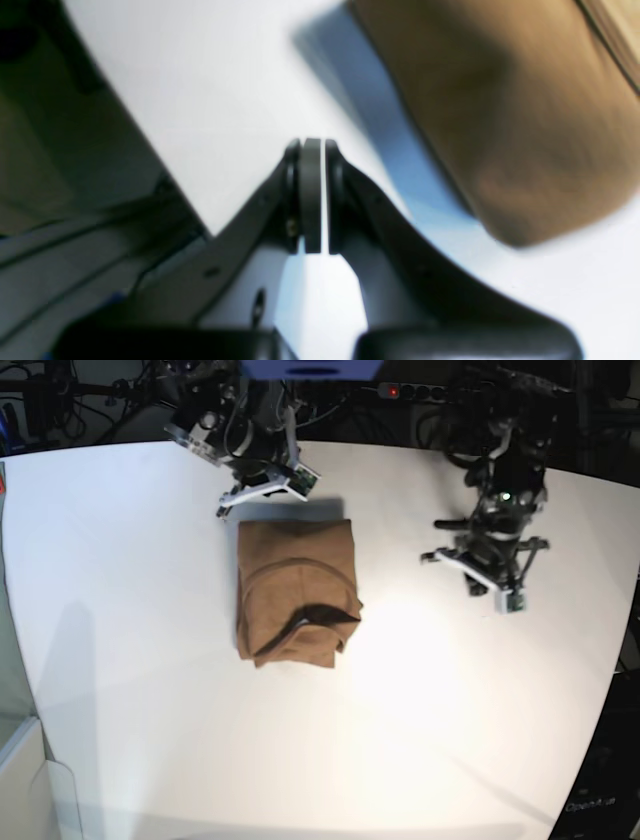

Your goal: Fold the T-shirt properly

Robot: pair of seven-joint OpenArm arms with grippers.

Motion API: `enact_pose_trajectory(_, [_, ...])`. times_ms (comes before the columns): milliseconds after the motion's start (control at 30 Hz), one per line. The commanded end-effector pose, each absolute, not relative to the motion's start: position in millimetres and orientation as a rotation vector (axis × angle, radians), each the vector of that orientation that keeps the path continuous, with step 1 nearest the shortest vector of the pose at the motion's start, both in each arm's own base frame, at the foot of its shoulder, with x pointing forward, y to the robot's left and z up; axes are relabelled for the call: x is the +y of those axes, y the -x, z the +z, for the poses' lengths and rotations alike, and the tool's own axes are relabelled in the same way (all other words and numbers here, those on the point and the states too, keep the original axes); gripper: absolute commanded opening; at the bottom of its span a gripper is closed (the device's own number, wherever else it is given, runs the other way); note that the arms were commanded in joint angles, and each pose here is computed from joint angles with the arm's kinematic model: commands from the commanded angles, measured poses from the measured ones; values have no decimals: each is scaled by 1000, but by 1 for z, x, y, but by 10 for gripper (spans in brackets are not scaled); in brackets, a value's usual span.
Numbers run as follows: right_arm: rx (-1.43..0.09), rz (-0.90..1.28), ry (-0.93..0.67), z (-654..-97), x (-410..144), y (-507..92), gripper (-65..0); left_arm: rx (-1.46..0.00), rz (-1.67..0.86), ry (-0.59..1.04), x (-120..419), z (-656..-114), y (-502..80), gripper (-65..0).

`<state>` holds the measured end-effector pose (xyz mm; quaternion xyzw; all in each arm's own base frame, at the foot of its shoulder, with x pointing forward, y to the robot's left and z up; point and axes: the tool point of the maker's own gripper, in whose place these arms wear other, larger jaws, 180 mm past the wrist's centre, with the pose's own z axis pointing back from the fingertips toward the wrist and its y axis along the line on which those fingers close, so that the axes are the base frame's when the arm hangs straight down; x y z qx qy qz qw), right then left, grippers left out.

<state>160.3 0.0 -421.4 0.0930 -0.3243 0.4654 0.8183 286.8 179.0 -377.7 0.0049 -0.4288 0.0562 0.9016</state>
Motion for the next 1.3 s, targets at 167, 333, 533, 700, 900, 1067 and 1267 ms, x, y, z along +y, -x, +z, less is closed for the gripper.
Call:
enact_pose_trajectory(167, [-702,897,-219,-423,-23,-141,-650,-834,129,-109,224,-379,-228,-624])
enact_pose_trajectory(333, [-698,812,-178,-420,-50,-130,-650,-769,114,-133,231,-384,-190,-624])
enact_pose_trajectory(533, [-691,750,-163,-418,-75,-104,-650,-738,95,-115,221,-383,-168,-624])
enact_pose_trajectory(700, [-709,655,-189,-413,-92,-81,-650,-699,100,-108,219,-389,-152,-624])
enact_pose_trajectory(900, [-710,549,-201,-412,-110,-71,-650,-640,51,-49,192,-402,-137,-624])
enact_pose_trajectory(1067, [-692,450,-229,-424,-122,-57,-650,-573,18,-10,174,-413,-112,-624])
enact_pose_trajectory(1267, [-653,368,-265,-448,-127,-34,-650,-463,-59,-29,162,-436,-68,-624])
